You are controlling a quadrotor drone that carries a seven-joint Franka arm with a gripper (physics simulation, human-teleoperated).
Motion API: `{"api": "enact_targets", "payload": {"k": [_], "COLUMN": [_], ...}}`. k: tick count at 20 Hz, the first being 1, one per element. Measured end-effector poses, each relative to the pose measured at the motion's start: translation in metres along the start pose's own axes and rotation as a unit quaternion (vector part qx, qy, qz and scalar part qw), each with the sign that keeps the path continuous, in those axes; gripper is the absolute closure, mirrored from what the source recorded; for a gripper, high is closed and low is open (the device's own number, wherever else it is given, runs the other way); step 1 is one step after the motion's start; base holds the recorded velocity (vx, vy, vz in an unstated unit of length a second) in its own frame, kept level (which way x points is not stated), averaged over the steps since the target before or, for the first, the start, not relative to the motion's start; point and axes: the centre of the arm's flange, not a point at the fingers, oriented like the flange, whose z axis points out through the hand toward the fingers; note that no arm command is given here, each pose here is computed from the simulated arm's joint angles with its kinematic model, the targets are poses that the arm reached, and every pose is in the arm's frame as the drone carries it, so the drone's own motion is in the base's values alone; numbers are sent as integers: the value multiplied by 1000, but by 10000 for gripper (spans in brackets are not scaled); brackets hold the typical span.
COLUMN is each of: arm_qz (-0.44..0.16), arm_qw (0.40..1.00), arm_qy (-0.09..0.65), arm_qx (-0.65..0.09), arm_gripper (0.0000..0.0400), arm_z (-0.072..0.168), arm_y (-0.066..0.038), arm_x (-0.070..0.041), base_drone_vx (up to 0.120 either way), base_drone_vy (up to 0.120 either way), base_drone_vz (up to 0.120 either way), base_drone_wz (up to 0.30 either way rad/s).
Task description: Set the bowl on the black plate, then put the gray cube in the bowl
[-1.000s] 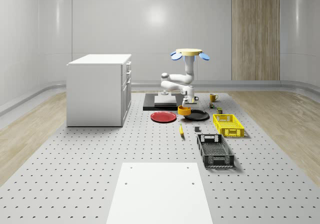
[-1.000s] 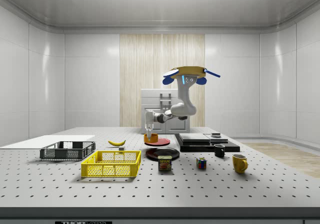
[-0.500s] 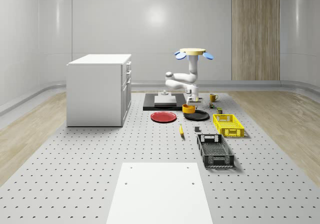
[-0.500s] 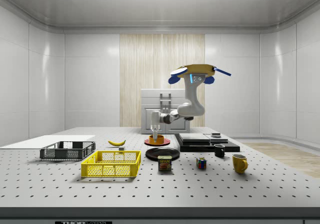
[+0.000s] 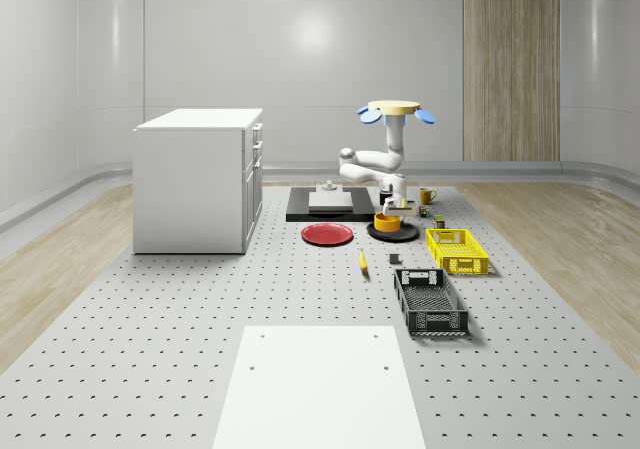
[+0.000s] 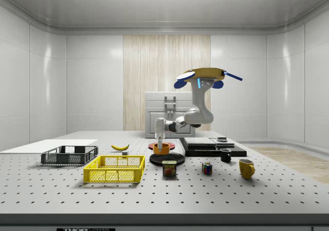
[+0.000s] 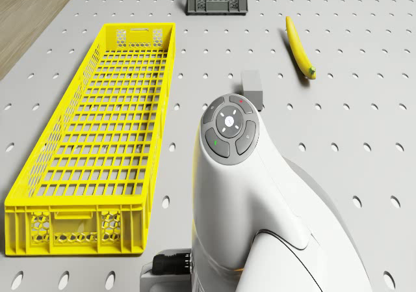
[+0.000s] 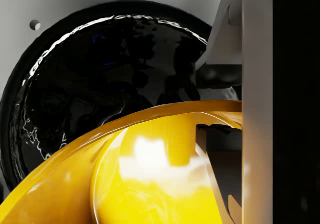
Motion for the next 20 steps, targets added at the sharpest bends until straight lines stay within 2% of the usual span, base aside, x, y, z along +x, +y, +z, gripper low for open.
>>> {"api": "enact_targets", "payload": {"k": [4, 11, 20], "arm_qz": [0, -2, -27], "arm_qw": [1000, 1000, 1000], "arm_qy": [0, 0, -1], "arm_qx": [0, 0, 1], "arm_gripper": [297, 297, 298], "arm_z": [0, 12, 23], "arm_y": [0, 1, 21], "arm_x": [0, -1, -20], "base_drone_vx": [0, 0, 0], "base_drone_vy": [120, 0, 0], "base_drone_vz": [0, 0, 0], "base_drone_wz": [0, 0, 0]}}
